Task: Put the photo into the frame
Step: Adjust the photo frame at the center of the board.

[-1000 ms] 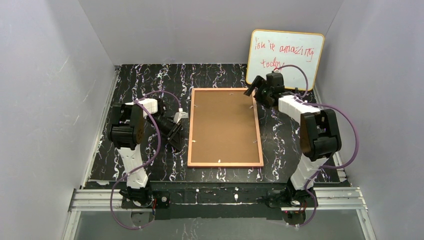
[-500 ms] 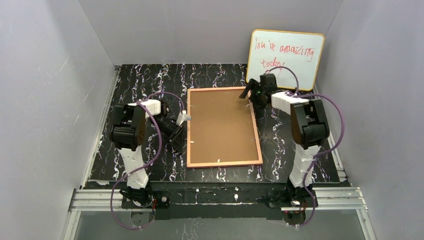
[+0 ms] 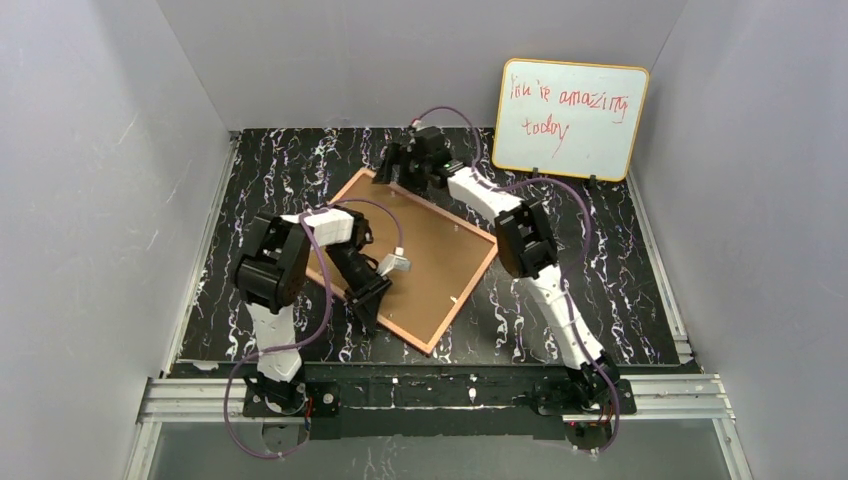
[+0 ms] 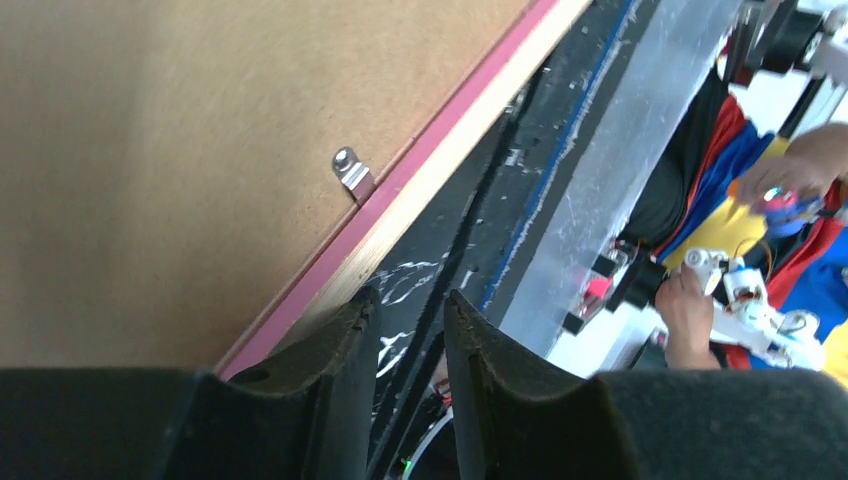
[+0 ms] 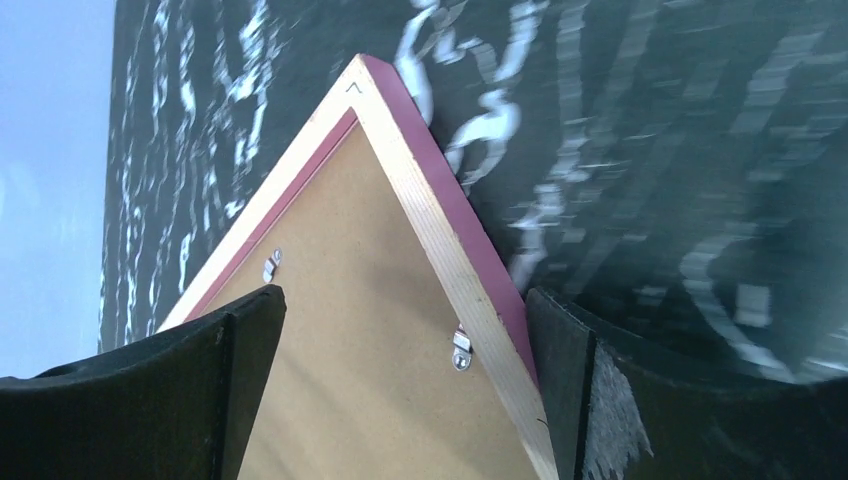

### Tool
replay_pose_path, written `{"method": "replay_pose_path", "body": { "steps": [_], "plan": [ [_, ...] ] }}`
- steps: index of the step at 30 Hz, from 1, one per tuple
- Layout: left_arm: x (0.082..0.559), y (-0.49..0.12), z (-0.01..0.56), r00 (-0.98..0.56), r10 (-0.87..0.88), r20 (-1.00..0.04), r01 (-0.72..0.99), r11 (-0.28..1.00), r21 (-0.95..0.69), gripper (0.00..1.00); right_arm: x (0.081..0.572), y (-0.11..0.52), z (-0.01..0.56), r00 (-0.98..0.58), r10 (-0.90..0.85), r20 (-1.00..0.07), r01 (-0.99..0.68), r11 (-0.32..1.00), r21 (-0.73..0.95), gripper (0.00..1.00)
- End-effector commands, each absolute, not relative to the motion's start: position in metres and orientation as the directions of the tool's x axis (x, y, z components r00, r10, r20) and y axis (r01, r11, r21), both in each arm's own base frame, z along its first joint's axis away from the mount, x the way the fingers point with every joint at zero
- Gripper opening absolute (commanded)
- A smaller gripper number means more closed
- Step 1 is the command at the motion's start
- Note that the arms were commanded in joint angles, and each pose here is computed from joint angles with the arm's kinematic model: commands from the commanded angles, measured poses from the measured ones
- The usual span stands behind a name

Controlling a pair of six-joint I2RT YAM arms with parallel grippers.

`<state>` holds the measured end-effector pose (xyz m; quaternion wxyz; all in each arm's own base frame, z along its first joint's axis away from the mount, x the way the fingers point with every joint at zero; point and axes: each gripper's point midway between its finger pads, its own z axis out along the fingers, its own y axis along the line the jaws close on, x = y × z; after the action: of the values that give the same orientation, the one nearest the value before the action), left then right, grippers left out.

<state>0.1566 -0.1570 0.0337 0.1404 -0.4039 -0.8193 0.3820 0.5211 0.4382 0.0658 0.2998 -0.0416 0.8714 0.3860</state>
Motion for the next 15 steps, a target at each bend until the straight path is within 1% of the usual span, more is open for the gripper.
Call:
{"method": "replay_pose_path", "body": {
  "steps": [1,5,9,12,15],
  "plan": [
    [0.163,-0.174,0.044,-0.52,0.831,-0.196,0.667,0.251,-0.702,0.32,0.484,0.455,0.084,-0.87,0.055,-0.489,-0.343,0.646,0.682,0.99],
    [0.161,-0.161,0.055,-0.45,0.877,-0.171,0.691,0.221,-0.688,0.38,0.508,0.398,0.13,-0.817,0.162,-0.554,-0.332,0.654,0.68,0.99],
    [0.169,-0.148,0.077,-0.386,0.905,-0.176,0.745,0.194,-0.638,0.41,0.52,0.336,0.181,-0.75,0.22,-0.624,-0.32,0.705,0.633,0.99],
    [0.187,-0.142,0.097,-0.375,0.905,-0.199,0.792,0.202,-0.576,0.42,0.511,0.292,0.196,-0.737,0.255,-0.626,-0.261,0.746,0.612,0.99],
    [0.219,-0.13,0.113,-0.428,0.874,-0.228,0.814,0.263,-0.518,0.42,0.479,0.262,0.195,-0.751,0.264,-0.606,-0.193,0.789,0.583,0.99]
  ]
}}
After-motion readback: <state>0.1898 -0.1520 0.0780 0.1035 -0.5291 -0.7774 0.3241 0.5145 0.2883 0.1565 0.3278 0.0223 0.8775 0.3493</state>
